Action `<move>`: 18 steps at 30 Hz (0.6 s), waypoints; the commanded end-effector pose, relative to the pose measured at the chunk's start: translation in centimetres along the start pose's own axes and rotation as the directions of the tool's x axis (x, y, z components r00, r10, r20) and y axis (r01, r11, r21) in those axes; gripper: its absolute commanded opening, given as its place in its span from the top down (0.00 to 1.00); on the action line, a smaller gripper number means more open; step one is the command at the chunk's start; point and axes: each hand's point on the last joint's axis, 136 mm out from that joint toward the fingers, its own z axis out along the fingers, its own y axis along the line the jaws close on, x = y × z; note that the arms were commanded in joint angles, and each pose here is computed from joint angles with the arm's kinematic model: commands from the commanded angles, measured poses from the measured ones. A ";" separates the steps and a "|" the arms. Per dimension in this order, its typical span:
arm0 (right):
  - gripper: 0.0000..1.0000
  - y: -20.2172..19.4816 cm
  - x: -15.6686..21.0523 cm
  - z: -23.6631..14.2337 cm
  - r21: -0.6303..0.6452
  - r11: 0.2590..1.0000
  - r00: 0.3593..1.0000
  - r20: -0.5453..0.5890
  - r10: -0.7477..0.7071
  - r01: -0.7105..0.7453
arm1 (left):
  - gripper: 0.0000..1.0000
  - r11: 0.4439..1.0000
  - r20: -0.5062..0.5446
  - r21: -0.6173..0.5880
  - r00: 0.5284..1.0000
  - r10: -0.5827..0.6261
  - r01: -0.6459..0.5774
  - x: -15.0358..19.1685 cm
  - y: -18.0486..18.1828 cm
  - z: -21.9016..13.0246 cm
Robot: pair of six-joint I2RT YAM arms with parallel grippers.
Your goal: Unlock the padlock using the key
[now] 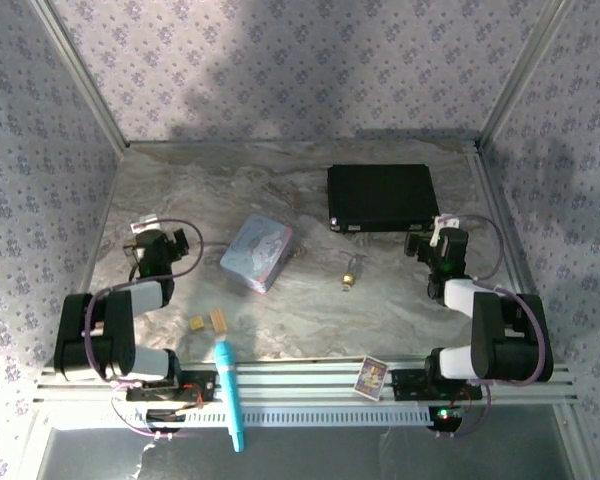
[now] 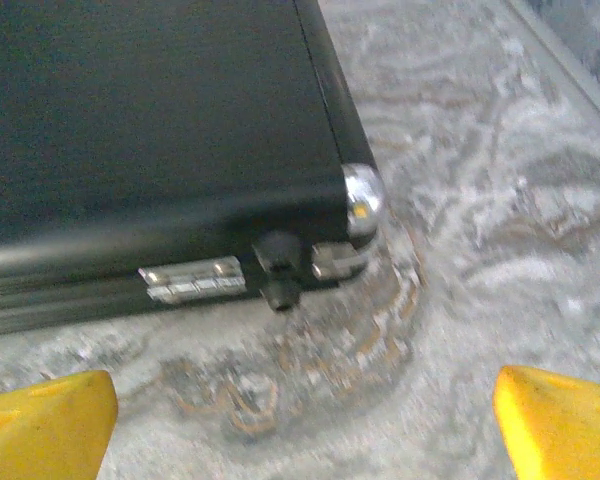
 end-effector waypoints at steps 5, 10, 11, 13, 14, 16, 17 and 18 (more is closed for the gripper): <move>0.01 1.4 -1.1 1.7 -0.044 0.997 0.993 0.108 -0.052 0.057 | 0.00 0.985 0.064 0.168 0.997 0.032 -0.042 -2.0 -3.8 0.8; 0.01 1.7 -1.1 2.0 -0.047 0.996 0.995 0.081 -0.066 0.070 | 0.00 0.968 0.076 0.236 0.995 0.067 -0.083 -1.1 -5.3 1.1; 0.01 1.7 -1.1 2.0 -0.047 0.996 0.995 0.074 -0.067 0.070 | 0.00 0.969 0.076 0.234 0.995 0.067 -0.083 -1.1 -5.2 1.1; 0.01 1.7 -1.1 2.0 -0.047 0.996 0.995 0.075 -0.067 0.070 | 0.00 0.969 0.076 0.233 0.995 0.067 -0.083 -1.1 -5.3 1.1; 0.01 1.7 -1.1 2.0 -0.047 0.996 0.995 0.079 -0.066 0.070 | 0.00 0.972 0.074 0.222 0.995 0.067 -0.082 -1.0 -5.1 1.1; 0.01 1.7 -1.1 2.0 -0.047 0.996 0.995 0.077 -0.066 0.070 | 0.00 0.975 0.078 0.209 0.995 0.065 -0.080 -1.1 -5.0 1.1; 0.01 1.7 -1.1 2.0 -0.048 0.996 0.995 0.077 -0.066 0.070 | 0.00 0.975 0.076 0.209 0.995 0.064 -0.079 -1.1 -4.9 1.1; 0.01 1.7 -1.0 2.0 -0.047 0.996 0.995 0.076 -0.067 0.070 | 0.00 0.975 0.078 0.207 0.995 0.067 -0.081 -1.1 -4.9 1.1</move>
